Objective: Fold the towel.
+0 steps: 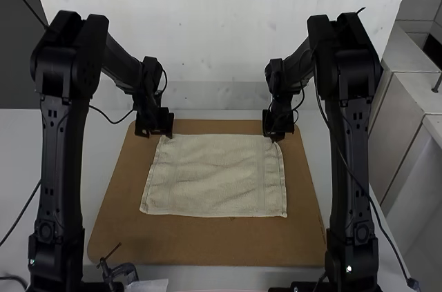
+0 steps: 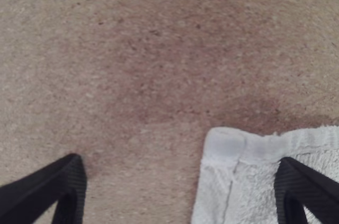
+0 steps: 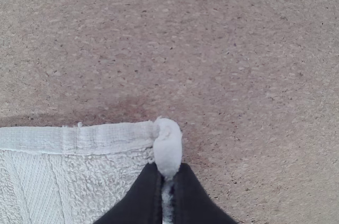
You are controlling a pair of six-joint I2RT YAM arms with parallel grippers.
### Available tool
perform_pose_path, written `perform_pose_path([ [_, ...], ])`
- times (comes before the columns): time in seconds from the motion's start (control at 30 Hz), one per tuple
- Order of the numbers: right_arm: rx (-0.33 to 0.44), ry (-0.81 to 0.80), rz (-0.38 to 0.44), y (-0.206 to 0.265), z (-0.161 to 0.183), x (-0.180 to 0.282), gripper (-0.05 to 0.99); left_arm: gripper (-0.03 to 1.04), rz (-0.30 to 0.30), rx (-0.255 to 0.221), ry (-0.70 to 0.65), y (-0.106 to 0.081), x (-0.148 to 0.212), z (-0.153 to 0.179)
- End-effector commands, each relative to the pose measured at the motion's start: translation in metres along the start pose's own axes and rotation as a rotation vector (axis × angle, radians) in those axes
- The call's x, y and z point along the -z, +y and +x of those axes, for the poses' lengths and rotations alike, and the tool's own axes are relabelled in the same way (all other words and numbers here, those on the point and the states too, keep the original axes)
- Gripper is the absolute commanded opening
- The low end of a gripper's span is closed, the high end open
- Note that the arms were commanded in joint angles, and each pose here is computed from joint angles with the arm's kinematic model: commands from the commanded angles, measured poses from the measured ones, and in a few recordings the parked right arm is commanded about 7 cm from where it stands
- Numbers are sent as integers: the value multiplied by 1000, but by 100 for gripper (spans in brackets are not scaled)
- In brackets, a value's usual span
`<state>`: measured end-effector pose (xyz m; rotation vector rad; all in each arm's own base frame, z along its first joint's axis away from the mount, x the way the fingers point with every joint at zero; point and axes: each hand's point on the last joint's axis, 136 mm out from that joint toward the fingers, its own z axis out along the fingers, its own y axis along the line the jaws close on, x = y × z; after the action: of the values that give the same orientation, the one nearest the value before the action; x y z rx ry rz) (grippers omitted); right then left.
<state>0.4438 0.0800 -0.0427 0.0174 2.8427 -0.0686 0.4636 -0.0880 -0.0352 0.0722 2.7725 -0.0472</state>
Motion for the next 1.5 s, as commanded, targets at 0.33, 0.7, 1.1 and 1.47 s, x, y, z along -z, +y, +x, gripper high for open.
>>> perform_pose_path([
  [0.33, 20, 61, 95, -14, 27, -18, 2, 1, 129, 51, 63, -34, 4, 9],
  [0.7, -38, -129, 100, -13, -33, 21, 2, 1, 161, 22, -96, -47, 49, -27],
  [1.1, -142, -398, 38, -14, -92, 93, 2, 1, 144, 66, -257, -33, 101, -59],
  [1.47, -93, -390, 26, -6, -57, 109, 2, 1, 150, 85, -258, -28, 116, -28],
])
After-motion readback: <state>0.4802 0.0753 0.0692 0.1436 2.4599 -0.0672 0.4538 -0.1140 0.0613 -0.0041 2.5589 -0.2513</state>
